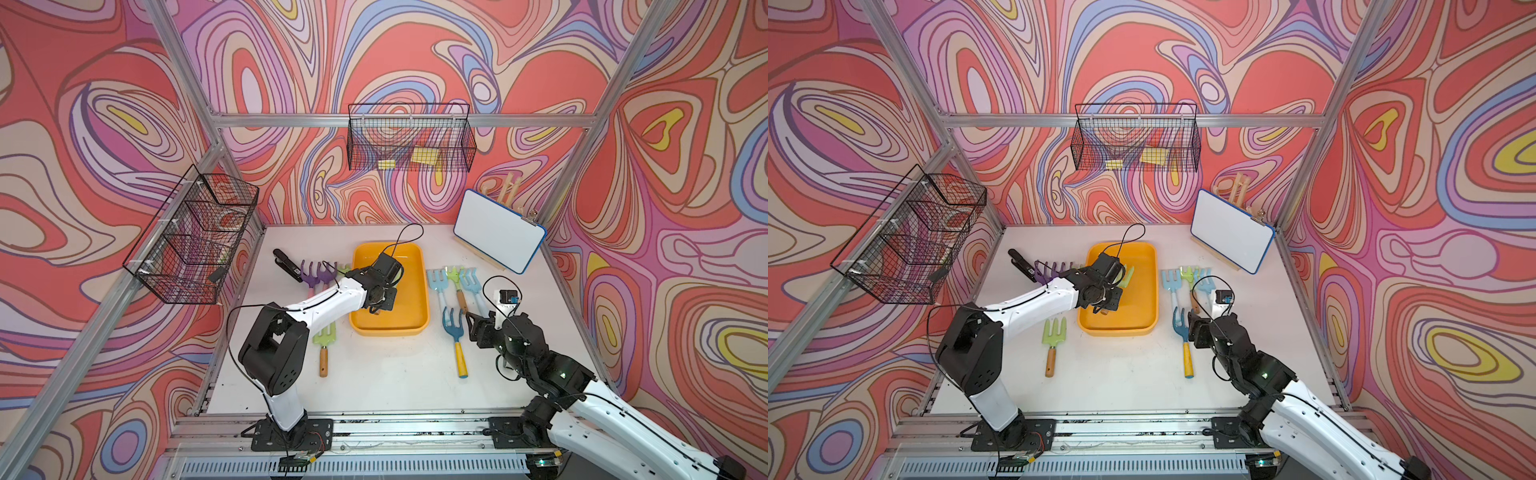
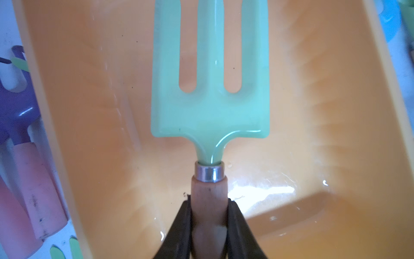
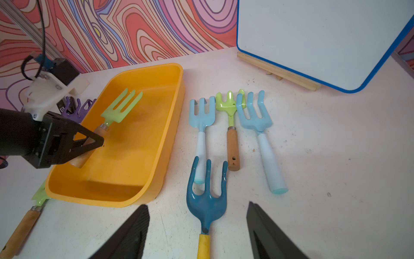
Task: Take the hand rake out of the storage box
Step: Pick up the rake from the storage box, then place the rake at the center of the board.
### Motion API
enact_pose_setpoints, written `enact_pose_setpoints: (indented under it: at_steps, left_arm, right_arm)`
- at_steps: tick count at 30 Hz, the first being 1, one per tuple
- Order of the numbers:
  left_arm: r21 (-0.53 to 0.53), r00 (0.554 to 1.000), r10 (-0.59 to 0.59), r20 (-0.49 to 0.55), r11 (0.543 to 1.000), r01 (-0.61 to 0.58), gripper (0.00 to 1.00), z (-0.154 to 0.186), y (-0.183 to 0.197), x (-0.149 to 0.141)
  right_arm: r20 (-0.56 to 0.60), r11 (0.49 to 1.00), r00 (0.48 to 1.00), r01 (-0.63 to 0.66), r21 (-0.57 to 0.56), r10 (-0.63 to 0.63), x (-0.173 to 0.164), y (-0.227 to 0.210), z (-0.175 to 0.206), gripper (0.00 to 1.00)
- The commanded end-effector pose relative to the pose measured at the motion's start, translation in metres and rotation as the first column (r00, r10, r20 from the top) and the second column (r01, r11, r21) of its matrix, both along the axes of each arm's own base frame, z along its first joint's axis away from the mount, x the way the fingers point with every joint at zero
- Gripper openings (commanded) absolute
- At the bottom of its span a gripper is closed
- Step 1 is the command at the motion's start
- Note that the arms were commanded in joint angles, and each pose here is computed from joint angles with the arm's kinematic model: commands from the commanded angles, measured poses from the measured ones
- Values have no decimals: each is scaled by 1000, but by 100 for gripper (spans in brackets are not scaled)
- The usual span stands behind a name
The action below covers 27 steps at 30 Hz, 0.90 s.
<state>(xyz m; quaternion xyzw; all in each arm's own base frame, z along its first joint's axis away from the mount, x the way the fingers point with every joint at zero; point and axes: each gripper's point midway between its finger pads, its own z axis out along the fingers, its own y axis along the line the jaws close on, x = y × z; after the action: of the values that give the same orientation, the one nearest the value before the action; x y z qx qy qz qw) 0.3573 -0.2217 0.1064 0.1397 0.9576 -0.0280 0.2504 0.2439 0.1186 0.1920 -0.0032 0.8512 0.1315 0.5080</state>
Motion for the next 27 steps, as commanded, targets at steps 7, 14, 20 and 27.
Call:
enact_pose_setpoints:
  at_steps: [7,14,20,27]
  left_arm:
    - [-17,996,-72,62,997,73,5,29,2,-16]
    - [-30,985,-141,98,989,144,5,46,-2,-36]
    - [-29,971,-197,132,979,203,4,58,-6,-53]
    - [-39,950,-267,160,960,276,4,61,-12,-71]
  right_arm:
    - [-2,1000,1000,18,-21,-18,3,-3,-6,73]
    - [-2,1000,1000,17,-25,-17,3,-3,-6,73]
    - [8,999,1000,26,-21,-26,3,-5,-4,73]
    - [11,999,999,32,-19,-32,3,-6,-4,73]
